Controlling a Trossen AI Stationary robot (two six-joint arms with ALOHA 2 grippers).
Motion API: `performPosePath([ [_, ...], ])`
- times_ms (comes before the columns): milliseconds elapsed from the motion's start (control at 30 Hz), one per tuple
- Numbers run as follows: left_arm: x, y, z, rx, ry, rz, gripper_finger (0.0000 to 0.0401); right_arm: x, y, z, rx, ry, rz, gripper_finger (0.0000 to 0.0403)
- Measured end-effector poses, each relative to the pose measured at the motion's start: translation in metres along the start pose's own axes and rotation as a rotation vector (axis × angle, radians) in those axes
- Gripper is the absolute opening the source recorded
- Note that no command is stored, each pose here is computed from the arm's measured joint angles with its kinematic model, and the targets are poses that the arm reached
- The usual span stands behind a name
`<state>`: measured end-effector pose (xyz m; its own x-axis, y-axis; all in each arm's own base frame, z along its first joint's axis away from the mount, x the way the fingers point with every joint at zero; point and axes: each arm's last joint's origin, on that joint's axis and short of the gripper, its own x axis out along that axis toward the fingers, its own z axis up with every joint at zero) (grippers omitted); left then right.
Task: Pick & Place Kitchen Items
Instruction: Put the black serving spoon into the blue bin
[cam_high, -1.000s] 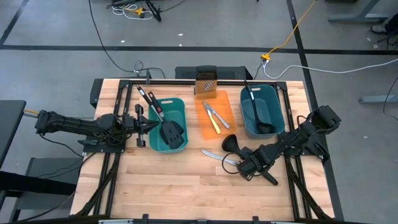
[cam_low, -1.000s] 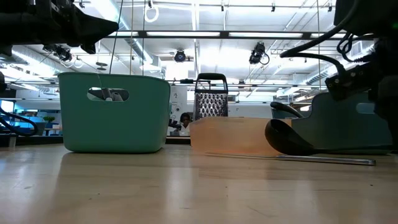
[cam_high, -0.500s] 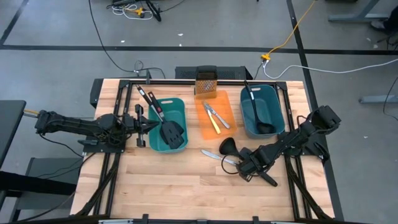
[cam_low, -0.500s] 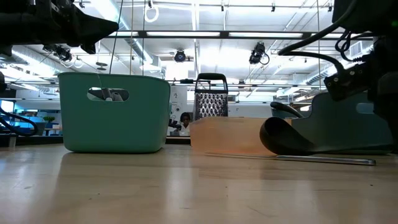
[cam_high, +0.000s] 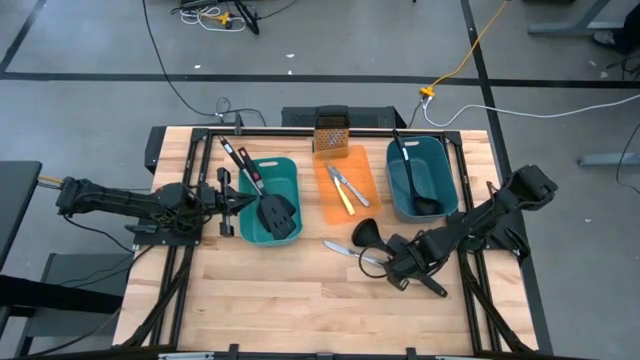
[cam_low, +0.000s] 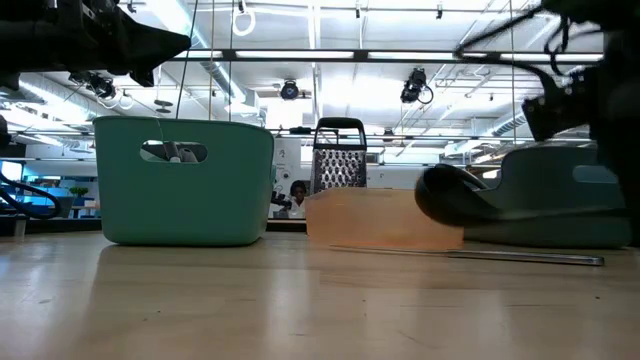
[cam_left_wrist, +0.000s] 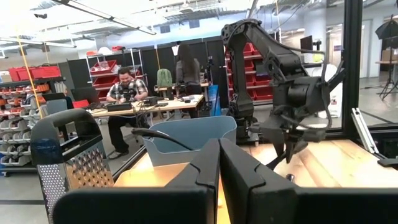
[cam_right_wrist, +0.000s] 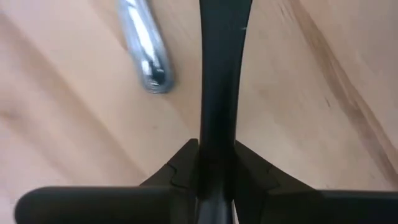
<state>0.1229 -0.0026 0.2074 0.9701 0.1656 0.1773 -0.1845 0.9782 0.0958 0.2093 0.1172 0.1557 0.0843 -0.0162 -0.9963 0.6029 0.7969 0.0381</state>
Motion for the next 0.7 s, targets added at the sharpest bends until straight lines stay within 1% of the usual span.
performPosePath([
  [100, 0.0, 0.0, 0.0, 0.0, 0.0, 0.0, 0.0015, -0.015, 0.005, 0.003, -0.022, -0.022, 0.031, 0.007],
  [200, 0.0, 0.0, 0.0, 0.0, 0.0, 0.0, 0.0015, -0.035, 0.016, 0.01, -0.088, -0.06, 0.072, 0.007],
  [300, 0.0, 0.0, 0.0, 0.0, -0.001, 0.0, 0.0015, -0.066, 0.03, 0.022, -0.171, -0.145, 0.123, 0.007],
  [367, 0.0, 0.0, 0.0, 0.0, -0.001, 0.0, 0.0015, -0.09, 0.035, 0.032, -0.211, -0.206, 0.126, 0.007],
  [467, 0.0, 0.0, 0.0, -0.001, -0.002, 0.0, 0.0015, -0.129, 0.031, 0.047, -0.234, -0.283, 0.065, 0.007],
  [600, 0.0, 0.0, 0.0, -0.007, -0.002, -0.001, 0.0015, -0.174, 0.005, 0.06, -0.169, -0.305, -0.123, 0.007],
  [700, 0.0, 0.0, 0.0, -0.007, -0.003, -0.009, 0.0015, -0.196, -0.017, 0.07, -0.097, -0.299, -0.219, 0.007],
])
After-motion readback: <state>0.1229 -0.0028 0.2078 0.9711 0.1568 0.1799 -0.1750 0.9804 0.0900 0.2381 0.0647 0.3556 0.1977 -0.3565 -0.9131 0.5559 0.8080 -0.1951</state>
